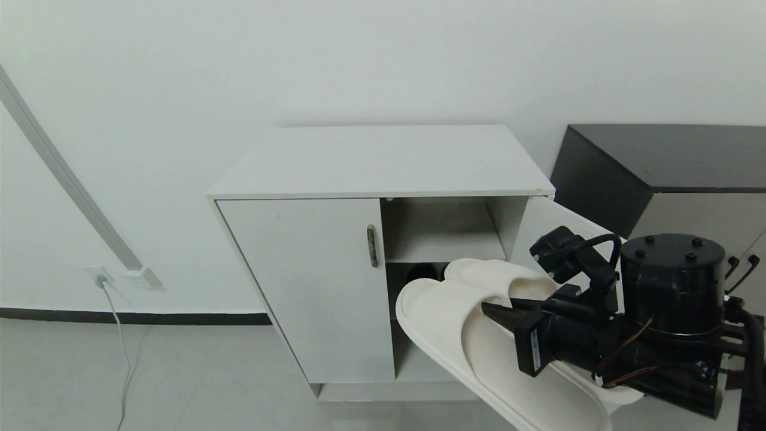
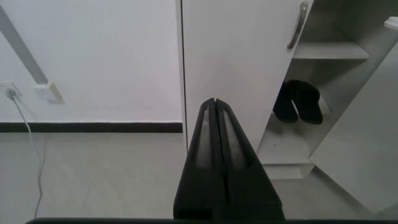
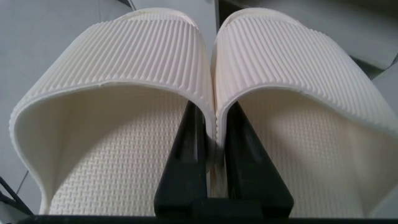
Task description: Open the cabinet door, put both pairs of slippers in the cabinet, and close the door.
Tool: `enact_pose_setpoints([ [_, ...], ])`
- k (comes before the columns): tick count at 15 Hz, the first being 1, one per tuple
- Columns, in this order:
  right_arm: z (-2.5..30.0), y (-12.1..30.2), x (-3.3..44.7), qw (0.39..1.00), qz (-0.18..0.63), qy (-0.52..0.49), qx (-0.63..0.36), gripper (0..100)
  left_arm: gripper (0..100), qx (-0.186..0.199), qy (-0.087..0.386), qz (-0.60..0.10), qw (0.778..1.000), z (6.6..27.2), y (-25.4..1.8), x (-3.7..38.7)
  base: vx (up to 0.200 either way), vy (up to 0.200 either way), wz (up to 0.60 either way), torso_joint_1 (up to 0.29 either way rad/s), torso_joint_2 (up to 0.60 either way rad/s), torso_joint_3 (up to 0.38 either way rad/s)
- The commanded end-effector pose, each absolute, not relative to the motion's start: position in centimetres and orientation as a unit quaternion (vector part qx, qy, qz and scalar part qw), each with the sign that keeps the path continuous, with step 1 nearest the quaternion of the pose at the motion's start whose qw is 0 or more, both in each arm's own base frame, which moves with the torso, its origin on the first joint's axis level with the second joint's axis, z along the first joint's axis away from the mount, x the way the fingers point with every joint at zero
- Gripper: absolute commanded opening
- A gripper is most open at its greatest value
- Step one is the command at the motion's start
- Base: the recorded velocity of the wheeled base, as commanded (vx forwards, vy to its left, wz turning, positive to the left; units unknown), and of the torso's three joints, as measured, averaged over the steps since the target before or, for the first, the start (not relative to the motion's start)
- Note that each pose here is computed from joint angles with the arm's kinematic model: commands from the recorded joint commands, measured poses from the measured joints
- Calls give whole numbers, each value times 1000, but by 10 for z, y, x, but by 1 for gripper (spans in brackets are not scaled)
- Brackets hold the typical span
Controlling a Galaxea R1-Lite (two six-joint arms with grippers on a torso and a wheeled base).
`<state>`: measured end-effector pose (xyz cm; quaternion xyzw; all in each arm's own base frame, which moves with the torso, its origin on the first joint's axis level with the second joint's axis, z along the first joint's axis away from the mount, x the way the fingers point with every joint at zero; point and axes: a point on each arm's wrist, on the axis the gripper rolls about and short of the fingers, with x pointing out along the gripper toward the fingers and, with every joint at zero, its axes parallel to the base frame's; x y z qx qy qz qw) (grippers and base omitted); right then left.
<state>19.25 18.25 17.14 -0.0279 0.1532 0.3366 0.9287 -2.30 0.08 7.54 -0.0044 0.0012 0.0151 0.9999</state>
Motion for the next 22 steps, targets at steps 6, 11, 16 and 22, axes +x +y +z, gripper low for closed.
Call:
enact_pose_setpoints([
  [6,169,183,192,928,337,156,-29,0,0,-5,2,15,1000,75,1,-23,0,0,0,-181,511,322],
  [11,169,183,192,927,339,156,-30,0,0,-5,1,15,1000,75,1,-23,0,0,0,-149,475,333],
  [16,168,184,189,926,342,160,-32,0,0,-5,2,15,1000,75,1,-23,0,0,0,-91,456,360],
  [22,166,185,188,925,343,161,-33,0,0,-5,2,15,1000,75,1,-23,0,0,0,-19,382,357],
])
